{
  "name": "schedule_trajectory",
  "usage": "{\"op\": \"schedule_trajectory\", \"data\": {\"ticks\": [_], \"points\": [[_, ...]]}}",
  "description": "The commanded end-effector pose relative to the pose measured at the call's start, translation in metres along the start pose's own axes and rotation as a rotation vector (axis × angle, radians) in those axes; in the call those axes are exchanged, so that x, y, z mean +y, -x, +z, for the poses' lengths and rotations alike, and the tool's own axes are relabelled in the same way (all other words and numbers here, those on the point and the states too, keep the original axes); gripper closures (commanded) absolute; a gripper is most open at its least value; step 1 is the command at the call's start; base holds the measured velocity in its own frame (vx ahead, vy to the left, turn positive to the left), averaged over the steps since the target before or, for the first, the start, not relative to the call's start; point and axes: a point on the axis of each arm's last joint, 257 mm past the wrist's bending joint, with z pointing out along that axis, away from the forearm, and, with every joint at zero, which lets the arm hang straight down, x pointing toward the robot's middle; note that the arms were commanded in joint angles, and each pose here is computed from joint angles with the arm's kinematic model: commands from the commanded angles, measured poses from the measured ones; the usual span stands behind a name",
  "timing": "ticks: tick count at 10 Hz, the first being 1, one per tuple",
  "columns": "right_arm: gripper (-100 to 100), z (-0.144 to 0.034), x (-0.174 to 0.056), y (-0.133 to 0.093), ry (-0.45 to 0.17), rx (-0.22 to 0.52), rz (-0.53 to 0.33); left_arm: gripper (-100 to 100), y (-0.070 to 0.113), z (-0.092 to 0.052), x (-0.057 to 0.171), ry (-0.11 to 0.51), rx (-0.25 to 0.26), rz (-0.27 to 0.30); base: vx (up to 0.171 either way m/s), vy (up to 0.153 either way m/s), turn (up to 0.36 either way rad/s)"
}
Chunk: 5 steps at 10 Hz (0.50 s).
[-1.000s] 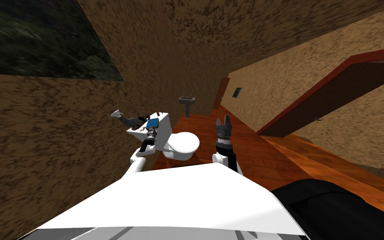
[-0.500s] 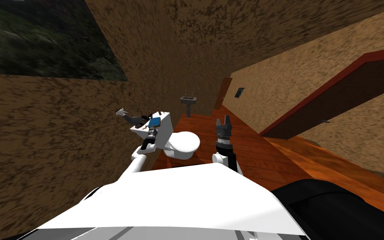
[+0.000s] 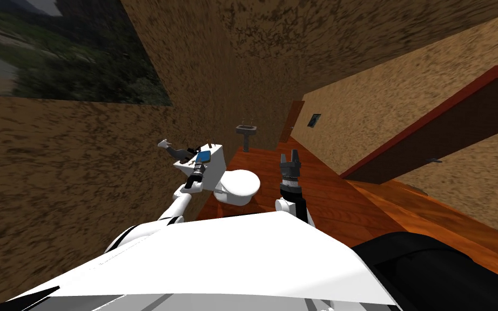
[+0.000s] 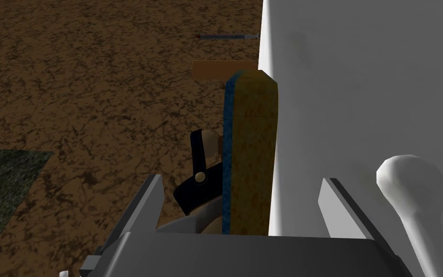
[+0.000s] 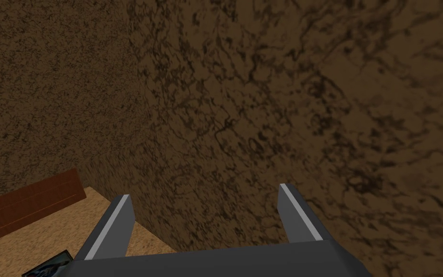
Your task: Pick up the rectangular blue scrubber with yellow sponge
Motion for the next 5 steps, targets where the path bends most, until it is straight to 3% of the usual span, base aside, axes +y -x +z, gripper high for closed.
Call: {"op": "schedule_trajectory", "data": {"ticks": [1,2,3,5], "points": [[0,0.0,0.0,0.0,0.0,0.0,0.0,-100,-0.008,0.011,-0.003,0.004,0.007,-0.005,-0.04,-0.022,-0.038],[0,0.0,0.0,0.0,0.0,0.0,0.0,-100,-0.006,0.008,0.007,0.025,0.004,-0.005,-0.008,-0.007,-0.028],[0,0.0,0.0,0.0,0.0,0.0,0.0,-100,-0.003,0.022,-0.016,-0.018,0.017,0.012,-0.053,-0.017,0.203],[0,0.0,0.0,0.0,0.0,0.0,0.0,-100,-0.012,0.034,-0.017,-0.003,0.023,0.003,-0.053,-0.026,0.058]]}}
